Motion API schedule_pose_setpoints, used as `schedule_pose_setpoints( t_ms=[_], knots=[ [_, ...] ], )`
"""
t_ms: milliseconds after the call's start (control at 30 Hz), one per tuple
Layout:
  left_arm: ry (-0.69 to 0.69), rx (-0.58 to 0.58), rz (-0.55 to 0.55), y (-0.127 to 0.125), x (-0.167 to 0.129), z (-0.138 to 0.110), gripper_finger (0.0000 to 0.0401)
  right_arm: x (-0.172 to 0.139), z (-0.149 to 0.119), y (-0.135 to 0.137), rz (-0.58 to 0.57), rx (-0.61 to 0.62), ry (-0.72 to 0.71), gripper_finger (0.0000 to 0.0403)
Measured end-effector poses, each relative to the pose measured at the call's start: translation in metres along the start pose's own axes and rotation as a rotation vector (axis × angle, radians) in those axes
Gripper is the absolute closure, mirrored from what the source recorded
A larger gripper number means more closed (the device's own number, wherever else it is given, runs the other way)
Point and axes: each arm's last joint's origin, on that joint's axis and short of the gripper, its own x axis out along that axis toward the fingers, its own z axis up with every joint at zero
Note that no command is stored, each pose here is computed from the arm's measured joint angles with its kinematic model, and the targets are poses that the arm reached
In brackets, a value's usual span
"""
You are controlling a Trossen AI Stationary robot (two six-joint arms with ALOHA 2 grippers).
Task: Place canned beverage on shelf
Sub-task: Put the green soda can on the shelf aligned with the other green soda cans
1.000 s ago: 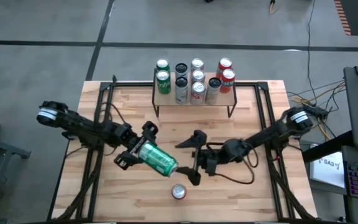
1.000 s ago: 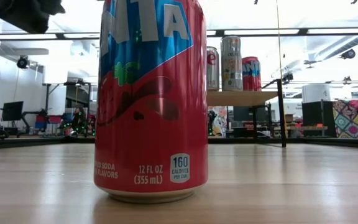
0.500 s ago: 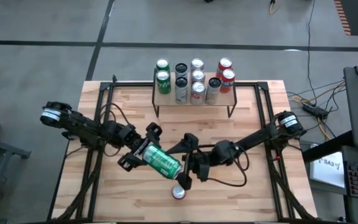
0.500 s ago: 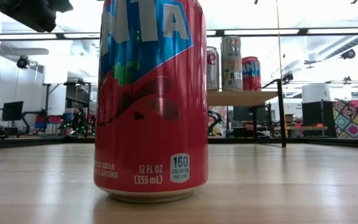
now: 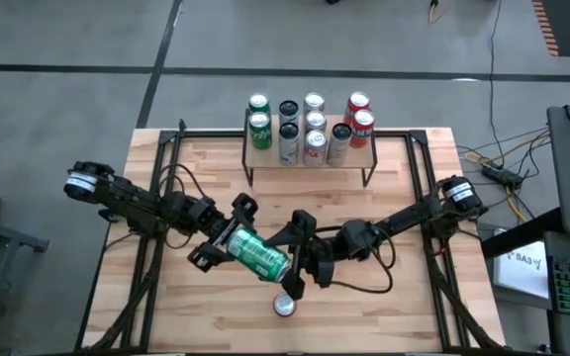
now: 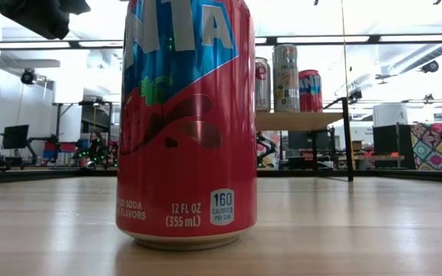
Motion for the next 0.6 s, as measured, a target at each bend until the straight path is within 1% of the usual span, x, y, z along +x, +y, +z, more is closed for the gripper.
schedule_pose_setpoints(
  t_ms=[100, 133, 233, 300, 333, 433, 600],
  knots=[
    [-0.001, -0.003, 0.01, 0.0002, 0.0, -0.0001, 0.0109, 0.0, 0.0001, -0.0003, -0.004, 0.016, 0.002, 0.0075],
    [0.001, -0.004, 0.012, 0.0003, 0.0, -0.0003, 0.0096, 0.0, 0.0006, -0.001, -0.007, 0.026, 0.004, 0.0076],
    [0.009, -0.011, 0.027, 0.0013, -0.0001, -0.0012, 0.0037, -0.0002, 0.0008, -0.002, -0.019, 0.046, 0.041, 0.0077],
    [0.012, -0.015, 0.032, 0.002, -0.0003, -0.0015, 0.0016, -0.0005, 0.0004, -0.0016, -0.003, 0.057, 0.066, 0.0078],
    [0.013, -0.015, 0.033, 0.0024, -0.0004, -0.0015, 0.0015, -0.0006, 0.0002, -0.0014, -0.001, 0.069, 0.071, 0.0078],
    [0.015, -0.016, 0.033, 0.0025, -0.0004, -0.0016, 0.0031, -0.0005, 0.0019, -0.0037, -0.013, 0.09, 0.066, 0.0078],
    [0.024, -0.022, 0.037, 0.0047, -0.002, -0.0018, 0.0051, -0.0004, 0.0021, -0.0053, -0.033, 0.091, 0.081, 0.0078]
  ],
)
